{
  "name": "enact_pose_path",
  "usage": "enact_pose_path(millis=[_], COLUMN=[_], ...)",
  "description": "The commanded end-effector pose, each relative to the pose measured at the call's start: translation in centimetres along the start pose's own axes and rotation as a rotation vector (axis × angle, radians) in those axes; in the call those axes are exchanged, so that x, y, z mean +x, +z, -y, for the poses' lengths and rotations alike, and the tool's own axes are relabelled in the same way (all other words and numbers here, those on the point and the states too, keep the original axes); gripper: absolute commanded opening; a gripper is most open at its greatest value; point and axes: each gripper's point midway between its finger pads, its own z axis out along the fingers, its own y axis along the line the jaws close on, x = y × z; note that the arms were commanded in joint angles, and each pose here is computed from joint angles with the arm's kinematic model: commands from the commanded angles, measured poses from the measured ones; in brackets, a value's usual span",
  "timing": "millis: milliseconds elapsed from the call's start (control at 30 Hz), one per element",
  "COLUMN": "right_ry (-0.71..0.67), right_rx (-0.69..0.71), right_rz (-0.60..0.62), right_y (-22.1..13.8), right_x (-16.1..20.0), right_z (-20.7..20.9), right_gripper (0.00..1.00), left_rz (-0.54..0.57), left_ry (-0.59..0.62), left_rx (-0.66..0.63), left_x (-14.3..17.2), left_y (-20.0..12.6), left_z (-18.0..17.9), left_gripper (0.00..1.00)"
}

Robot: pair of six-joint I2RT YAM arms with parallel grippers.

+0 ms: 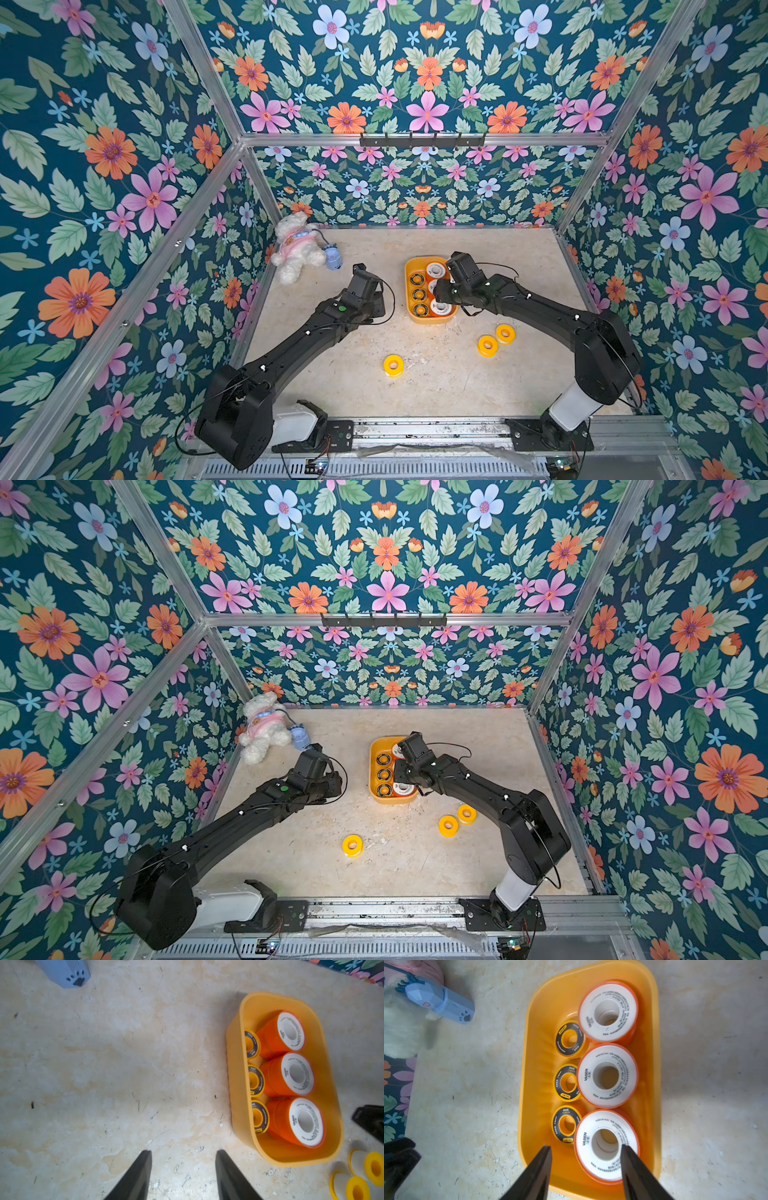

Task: Put the sealing tape into the storage box
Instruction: Place the sealing tape in the storage box, then pick up the sealing tape at the center of the board.

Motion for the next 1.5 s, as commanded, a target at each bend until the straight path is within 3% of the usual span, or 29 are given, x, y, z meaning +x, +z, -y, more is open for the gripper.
enact_pose_path(millis=[0,300,767,967,1467], right_ry=[0.047,0.075,0.092,0.094,0.095], right_rx=[-0.036,0.006,0.031,0.033,0.032], right_rz=[0.037,0.011,-0.009,-0.013,-0.027], right_y=[-0.3,0.4,1.2,1.3,1.6], right_x=[-1.2,-0.5,0.1,0.3,0.6], right_z=[0.4,3.2,4.7,5.0,5.1], right_gripper=[0.57,0.56,0.56,0.56,0.57], left_rz=[-0.078,-0.275,-0.401,-0.445,-0.464], left_ry=[-0.01,-0.028,0.134,0.204,0.293], left_rx=[0.049,0.11,0.128,0.121,-0.002], left_x=[2.2,9.4,15.6,17.4,18.1], left_y=[0.0,-0.1,-1.9,-1.6,-0.5], left_z=[0.3,0.9,3.2,3.6,2.5], left_gripper=[0.56,0.58,0.84,0.84,0.76])
